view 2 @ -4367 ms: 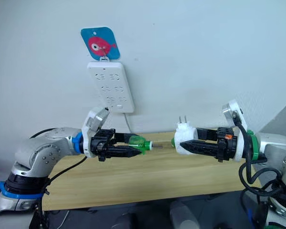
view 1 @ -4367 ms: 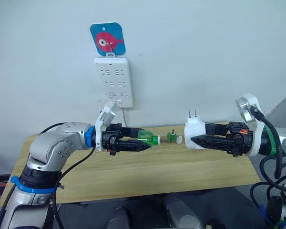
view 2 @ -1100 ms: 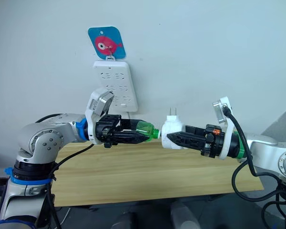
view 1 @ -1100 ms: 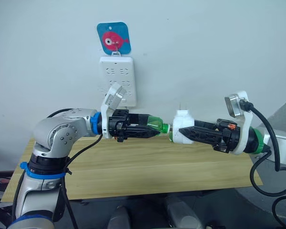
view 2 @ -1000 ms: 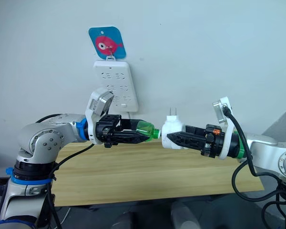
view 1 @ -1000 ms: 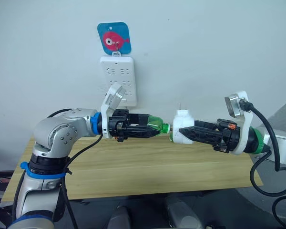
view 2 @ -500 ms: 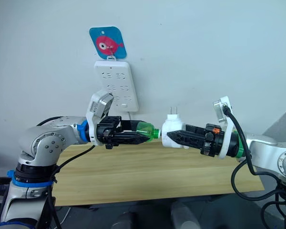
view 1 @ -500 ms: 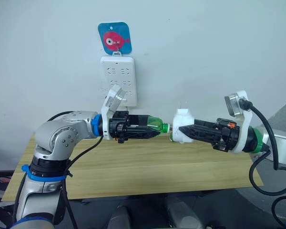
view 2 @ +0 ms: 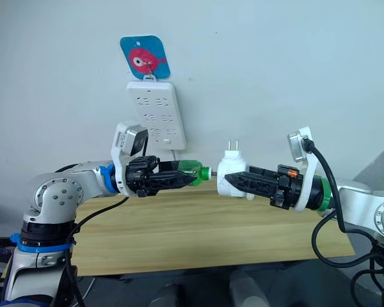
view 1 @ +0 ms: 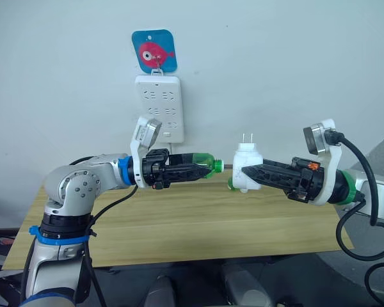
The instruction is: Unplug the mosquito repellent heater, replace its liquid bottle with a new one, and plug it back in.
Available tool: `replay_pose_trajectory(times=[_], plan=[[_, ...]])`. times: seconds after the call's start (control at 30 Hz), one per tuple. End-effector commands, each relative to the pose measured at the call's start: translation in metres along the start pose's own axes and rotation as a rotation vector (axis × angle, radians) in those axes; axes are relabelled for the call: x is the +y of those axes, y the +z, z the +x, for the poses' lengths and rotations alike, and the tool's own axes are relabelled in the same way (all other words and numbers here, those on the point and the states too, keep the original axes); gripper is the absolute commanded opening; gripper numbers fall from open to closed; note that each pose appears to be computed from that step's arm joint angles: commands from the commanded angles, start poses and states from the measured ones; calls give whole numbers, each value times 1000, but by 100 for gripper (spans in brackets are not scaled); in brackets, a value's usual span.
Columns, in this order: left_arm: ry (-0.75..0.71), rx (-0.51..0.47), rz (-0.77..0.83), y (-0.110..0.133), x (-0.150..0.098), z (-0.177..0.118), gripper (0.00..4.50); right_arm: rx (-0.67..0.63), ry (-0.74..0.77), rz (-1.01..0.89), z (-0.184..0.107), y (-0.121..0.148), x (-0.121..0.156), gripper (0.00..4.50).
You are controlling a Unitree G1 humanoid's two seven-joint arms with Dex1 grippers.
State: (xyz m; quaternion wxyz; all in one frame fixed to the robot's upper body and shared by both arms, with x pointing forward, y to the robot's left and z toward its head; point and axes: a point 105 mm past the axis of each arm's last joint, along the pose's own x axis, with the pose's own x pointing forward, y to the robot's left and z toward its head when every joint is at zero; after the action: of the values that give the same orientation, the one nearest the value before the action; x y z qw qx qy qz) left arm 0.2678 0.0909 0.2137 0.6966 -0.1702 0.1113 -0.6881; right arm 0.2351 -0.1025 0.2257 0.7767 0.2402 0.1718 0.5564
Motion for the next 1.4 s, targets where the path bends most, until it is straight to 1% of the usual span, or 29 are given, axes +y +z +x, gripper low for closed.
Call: replay_pose_trajectory(times=[0.03,0.3,0.6,1.0,1.2,1.4], plan=[[-29,-11,27,9,-7,0,235,-23,33,-39,-1,8,11,297],[-44,9,20,2,-10,5,235,-27,39,-44,1,10,12,297],[-49,8,17,-1,-11,8,235,-28,41,-44,2,10,12,297],[-65,-10,12,1,-11,13,235,-9,54,-50,3,7,15,297],[-81,-27,-14,8,-13,10,235,14,41,-50,1,2,13,297],[-117,-25,-53,10,-19,10,234,15,35,-50,1,2,10,297]])
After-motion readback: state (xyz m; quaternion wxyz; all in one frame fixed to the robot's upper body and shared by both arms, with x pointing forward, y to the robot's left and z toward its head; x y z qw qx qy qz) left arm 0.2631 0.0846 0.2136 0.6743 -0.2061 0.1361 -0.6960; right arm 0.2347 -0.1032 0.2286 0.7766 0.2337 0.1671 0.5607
